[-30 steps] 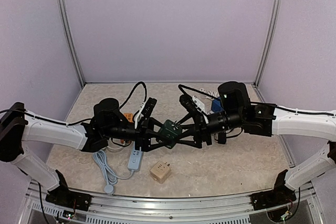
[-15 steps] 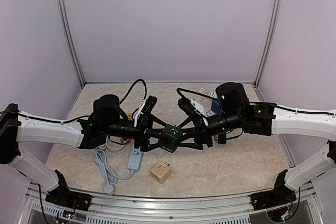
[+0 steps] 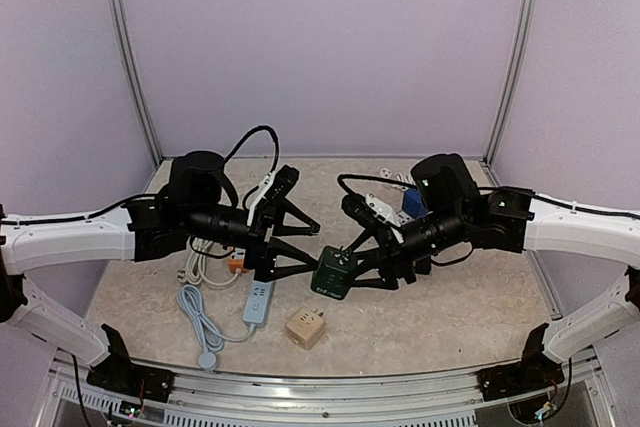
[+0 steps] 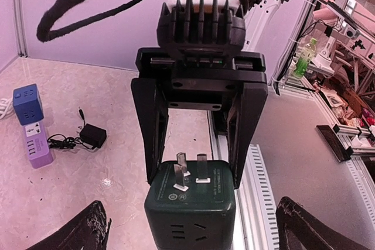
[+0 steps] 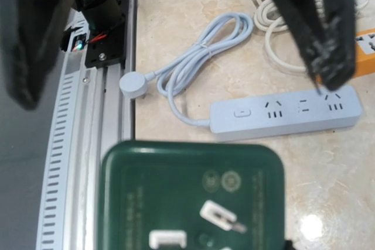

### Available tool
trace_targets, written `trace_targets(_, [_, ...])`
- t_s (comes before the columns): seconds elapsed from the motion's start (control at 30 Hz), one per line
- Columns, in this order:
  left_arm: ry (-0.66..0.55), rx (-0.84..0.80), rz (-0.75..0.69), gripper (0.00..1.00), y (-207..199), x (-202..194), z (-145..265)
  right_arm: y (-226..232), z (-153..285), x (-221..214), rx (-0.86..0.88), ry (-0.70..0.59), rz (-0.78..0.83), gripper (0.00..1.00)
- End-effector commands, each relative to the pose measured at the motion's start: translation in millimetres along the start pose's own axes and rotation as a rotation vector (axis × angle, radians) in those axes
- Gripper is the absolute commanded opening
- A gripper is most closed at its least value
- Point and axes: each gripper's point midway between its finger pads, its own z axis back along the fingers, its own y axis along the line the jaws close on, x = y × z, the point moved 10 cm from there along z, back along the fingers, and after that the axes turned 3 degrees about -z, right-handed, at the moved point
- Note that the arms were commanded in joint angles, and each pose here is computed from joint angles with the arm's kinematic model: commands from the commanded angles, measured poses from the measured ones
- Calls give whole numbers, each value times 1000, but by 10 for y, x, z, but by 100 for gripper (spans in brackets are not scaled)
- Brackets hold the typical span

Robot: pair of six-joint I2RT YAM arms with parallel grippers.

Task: Insert the plug
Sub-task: Pass from the right arm to the left

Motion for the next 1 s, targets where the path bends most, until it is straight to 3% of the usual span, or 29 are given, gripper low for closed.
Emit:
trace_targets(0.0, [145,-51,33,95,-9,-138,-101,76,40,92,34,-11,25,6])
trace_targets(0.27, [216,-96,26,92,-65,-141,-276,55,-1,62,33,21,10,6])
trace_targets(0.67, [235,-105,24,78,-56,-145,-398,37,-73,13,50,52,2,7])
trace_targets(0.77, [237,-108,19,71,-55,-140,-400,43,-65,16,49,51,9,7])
trace_targets(0.97, [243,-123,29,44,-45,-161,-423,34,-76,-7,43,64,14,7])
